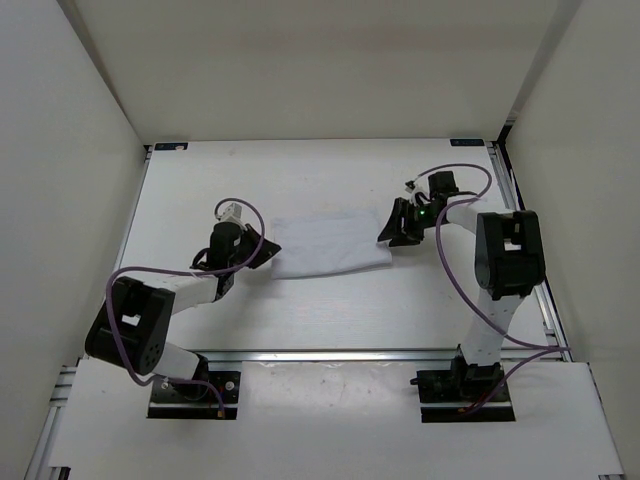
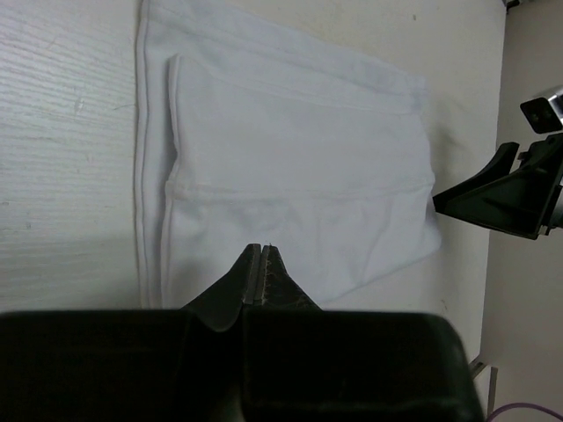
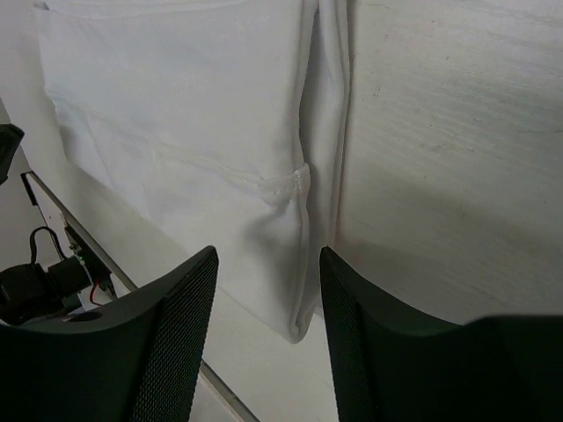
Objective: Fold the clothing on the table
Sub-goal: Fold the skirt
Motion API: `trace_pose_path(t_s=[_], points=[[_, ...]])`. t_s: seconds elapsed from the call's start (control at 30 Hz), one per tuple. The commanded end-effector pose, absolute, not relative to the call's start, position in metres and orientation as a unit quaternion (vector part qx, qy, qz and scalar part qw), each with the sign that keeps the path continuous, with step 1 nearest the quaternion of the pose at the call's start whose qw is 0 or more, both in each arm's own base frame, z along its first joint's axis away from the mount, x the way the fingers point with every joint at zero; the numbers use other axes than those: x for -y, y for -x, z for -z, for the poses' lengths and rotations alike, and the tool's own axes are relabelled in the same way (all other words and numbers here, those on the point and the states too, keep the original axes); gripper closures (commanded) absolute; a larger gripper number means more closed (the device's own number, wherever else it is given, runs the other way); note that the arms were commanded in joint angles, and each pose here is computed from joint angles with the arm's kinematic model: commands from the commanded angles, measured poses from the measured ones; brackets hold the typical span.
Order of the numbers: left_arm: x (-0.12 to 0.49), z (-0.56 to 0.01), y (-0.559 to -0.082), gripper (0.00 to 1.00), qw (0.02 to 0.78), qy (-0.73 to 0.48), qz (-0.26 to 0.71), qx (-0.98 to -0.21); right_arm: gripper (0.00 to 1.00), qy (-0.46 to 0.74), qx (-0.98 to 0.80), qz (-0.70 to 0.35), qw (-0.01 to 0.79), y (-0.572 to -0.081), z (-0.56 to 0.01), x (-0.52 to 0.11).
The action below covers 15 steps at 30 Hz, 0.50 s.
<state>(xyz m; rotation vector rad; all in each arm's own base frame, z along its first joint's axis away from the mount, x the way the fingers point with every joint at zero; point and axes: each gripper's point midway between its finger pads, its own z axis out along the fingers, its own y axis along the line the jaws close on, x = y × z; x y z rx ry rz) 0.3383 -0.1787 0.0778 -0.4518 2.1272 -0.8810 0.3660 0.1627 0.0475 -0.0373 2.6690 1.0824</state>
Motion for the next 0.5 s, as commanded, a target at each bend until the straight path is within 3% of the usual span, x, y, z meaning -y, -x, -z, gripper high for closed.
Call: trace_pose_path(t_s=[0.0,0.17,0.47], points=[[0.183,-0.082,-0.344,1.0,0.396,0.168,0.347,-0.833,0.45,0.026,-0.912,-0.385,0.137,-0.376,-0.049,-0.171],[0.19,-0.07,-0.338,1.0,0.384,0.161,0.339,-0.844,0.56,0.035,-0.917,-0.378,0.127,-0.377,-0.04,-0.176],[0.182,-0.061,-0.331,1.0,0.385,0.173,0.3,-0.855,0.51,0.019,-0.922,-0.351,0.163,-0.387,-0.051,-0.149]])
